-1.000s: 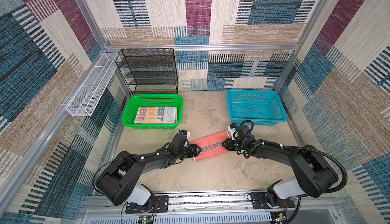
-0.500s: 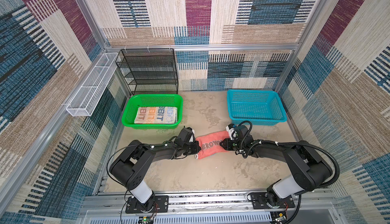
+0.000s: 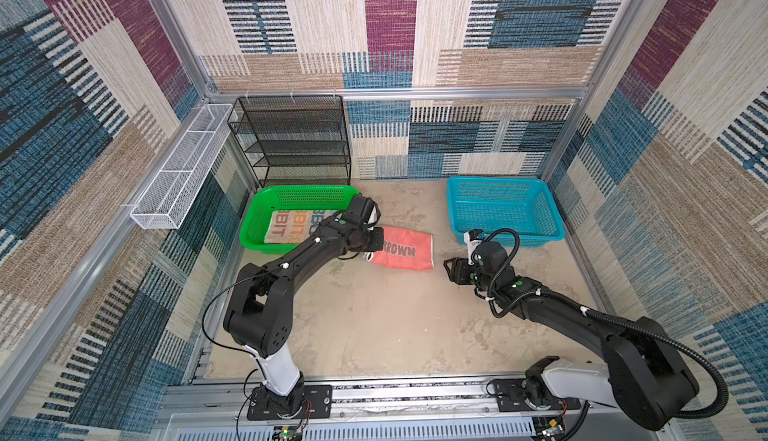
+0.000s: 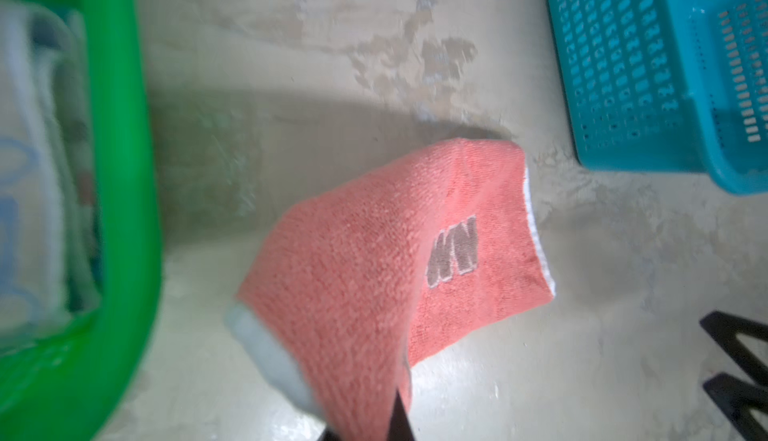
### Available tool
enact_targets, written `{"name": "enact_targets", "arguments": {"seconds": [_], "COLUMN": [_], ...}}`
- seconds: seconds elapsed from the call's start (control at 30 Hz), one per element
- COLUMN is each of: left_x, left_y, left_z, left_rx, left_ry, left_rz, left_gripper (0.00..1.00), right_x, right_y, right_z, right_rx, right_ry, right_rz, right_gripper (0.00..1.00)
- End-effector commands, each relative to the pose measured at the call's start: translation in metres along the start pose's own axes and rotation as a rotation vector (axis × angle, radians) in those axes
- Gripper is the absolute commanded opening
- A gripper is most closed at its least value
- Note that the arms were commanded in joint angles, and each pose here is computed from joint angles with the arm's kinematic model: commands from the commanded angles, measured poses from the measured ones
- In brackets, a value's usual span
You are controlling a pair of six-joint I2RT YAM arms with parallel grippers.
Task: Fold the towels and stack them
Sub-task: 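Carry the towel into the green basket with the left gripper while the right withdraws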
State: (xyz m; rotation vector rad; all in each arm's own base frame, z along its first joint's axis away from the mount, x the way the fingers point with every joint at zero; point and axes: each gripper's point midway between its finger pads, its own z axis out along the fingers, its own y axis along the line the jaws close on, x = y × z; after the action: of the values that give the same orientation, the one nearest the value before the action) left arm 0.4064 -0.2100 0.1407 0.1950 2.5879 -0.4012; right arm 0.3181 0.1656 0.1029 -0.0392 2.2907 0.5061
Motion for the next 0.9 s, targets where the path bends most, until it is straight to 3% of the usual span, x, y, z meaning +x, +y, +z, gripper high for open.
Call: {"name": "enact_targets", "arguments": {"seconds": [0.0, 0.13, 0.4, 0.57, 0.87], "left_x": [-0.004, -0.041, -0.071, -0.072, -0.062], "left_y": [0.023, 0.052, 0.112, 0.163, 0.241], "left_z": [-0.016, -0.034, -0.059, -0.075, -0.087], "left_rx": [-0.097, -0.193, -0.277, -0.367, -0.521], "left_ry": [0.076, 0.052, 0.078, 0.104, 0.161], "left_rz": [0.100, 0.090, 0.046, 0.025, -0.006], "left_gripper": [0.00, 0.00, 0.00, 0.00, 0.00], "right_x": [0.004, 0.011, 0.020, 0.016, 0.013], "right_y": [-0.009, -0.012, -0.022, -0.041, -0.039], "right_z": [-0.001, 0.000, -0.002, -0.011, -0.016], "right_rx": [0.044, 0.046, 0.082, 0.181, 0.173], "right_ry": [-0.003, 0.007, 0.014, -0.026, -0.036], "right_rz": [-0.012, -0.009, -0.014, 0.017, 0.010], "right_gripper": [0.66, 0.66, 0.67, 0.71, 0.73]}}
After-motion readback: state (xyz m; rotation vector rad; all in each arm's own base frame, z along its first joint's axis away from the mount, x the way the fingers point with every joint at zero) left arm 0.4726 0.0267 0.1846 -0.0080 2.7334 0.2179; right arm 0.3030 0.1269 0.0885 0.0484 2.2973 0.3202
